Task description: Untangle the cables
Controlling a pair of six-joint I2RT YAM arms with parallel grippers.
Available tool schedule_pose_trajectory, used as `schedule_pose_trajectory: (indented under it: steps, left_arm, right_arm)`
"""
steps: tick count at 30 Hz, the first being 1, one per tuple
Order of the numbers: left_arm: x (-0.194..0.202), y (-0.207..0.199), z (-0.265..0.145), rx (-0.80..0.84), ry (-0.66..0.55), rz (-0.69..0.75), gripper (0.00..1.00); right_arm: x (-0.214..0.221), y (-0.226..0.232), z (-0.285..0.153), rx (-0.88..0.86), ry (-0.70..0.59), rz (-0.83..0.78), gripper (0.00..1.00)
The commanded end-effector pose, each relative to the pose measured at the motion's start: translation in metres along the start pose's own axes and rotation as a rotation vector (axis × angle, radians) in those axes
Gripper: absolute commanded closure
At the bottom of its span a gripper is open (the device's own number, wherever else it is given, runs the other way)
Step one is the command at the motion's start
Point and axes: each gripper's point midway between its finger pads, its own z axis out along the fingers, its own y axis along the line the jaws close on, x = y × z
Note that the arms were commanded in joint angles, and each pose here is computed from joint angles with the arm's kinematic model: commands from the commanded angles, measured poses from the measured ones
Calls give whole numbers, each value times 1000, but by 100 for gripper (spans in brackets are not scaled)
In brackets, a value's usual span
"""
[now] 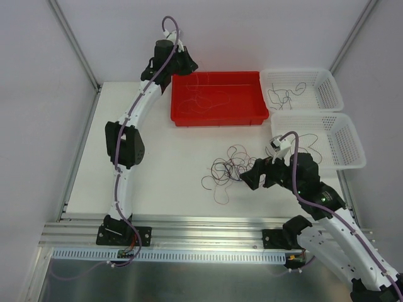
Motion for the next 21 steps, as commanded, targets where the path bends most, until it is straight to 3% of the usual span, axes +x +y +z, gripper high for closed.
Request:
schedule_pose_trajectory:
  steps: [1, 3, 7, 8, 12, 16, 17, 18, 19, 21]
  left_arm:
    - [-1, -6, 19, 63, -45, 24, 97]
    - [11, 4, 29, 51, -32, 13, 92]
    - [9, -8, 23, 93, -23, -13, 49]
    - [13, -9, 20, 95, -9, -19, 31]
    - [-6, -35, -21, 108, -25, -7, 5]
    - [8, -57, -61, 117, 14, -8, 1]
    - [33, -50, -65, 96, 65, -27, 1]
    - [27, -62, -84, 108, 54, -26, 1]
    - [58, -60, -90, 93, 119, -52, 1]
    - [65, -75, -115, 109, 127, -53, 1]
  right_arm:
    - [3, 3, 0, -15, 10, 9, 9]
    - [5, 2, -1, -12, 14, 15, 9]
    - [7, -1, -3, 12, 30, 12, 9]
    - [7, -4, -3, 29, 26, 13, 9]
    - [6, -13, -3, 86, 27, 28, 9]
    - [11, -18, -1, 118, 52, 59, 9]
    - [12, -23, 0, 142, 58, 68, 9]
    - [17, -27, 2, 162, 82, 76, 9]
    - [22, -30, 3, 182, 103, 89, 9]
    - [30, -37, 6, 218, 135, 101, 9]
